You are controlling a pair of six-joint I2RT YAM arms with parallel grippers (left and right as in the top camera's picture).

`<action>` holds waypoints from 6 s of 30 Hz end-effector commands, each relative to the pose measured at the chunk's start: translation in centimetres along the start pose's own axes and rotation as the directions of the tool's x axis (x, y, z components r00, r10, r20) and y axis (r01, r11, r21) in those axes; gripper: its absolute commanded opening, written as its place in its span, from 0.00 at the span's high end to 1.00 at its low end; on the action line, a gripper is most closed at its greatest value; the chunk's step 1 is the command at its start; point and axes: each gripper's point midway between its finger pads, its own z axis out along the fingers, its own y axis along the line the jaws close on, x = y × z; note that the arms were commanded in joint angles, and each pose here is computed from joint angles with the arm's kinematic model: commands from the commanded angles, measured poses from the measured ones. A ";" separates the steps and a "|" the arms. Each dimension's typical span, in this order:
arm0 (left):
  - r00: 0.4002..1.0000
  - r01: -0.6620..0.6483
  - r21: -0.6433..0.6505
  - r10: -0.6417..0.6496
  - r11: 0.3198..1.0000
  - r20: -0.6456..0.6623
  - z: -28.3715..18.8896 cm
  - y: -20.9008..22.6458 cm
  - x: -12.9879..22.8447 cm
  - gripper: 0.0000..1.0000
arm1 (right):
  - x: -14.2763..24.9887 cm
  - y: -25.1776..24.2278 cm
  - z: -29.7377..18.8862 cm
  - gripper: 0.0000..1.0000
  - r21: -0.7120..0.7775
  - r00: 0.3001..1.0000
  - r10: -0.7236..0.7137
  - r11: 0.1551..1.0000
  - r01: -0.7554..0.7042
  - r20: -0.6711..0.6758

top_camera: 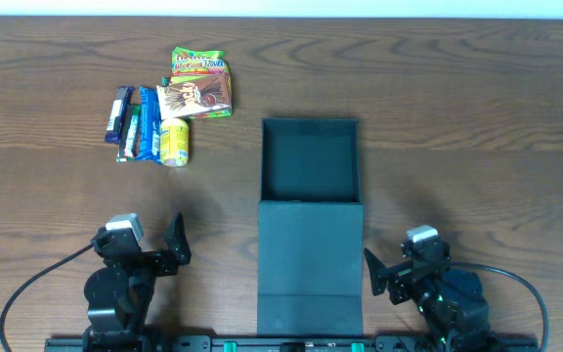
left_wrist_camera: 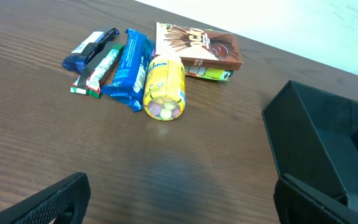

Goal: Pack container

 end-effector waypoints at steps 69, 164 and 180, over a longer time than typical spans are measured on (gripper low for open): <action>1.000 0.012 0.005 -0.012 1.000 -0.020 0.3 0.1 0.9 0.05 | -8.1 3.4 -1.5 0.01 -0.356 0.701 0.706 0.684 -0.636 0.104; 1.000 0.012 0.005 -0.012 1.000 -0.020 0.3 0.1 0.9 0.04 | -24.6 -13.3 3.8 0.13 0.332 0.995 0.004 0.943 -0.036 0.096; 1.000 0.012 0.005 -0.012 1.000 -0.020 0.3 0.1 0.9 0.05 | -13.9 -8.1 5.7 0.01 -0.042 0.826 -0.423 0.897 0.440 -0.372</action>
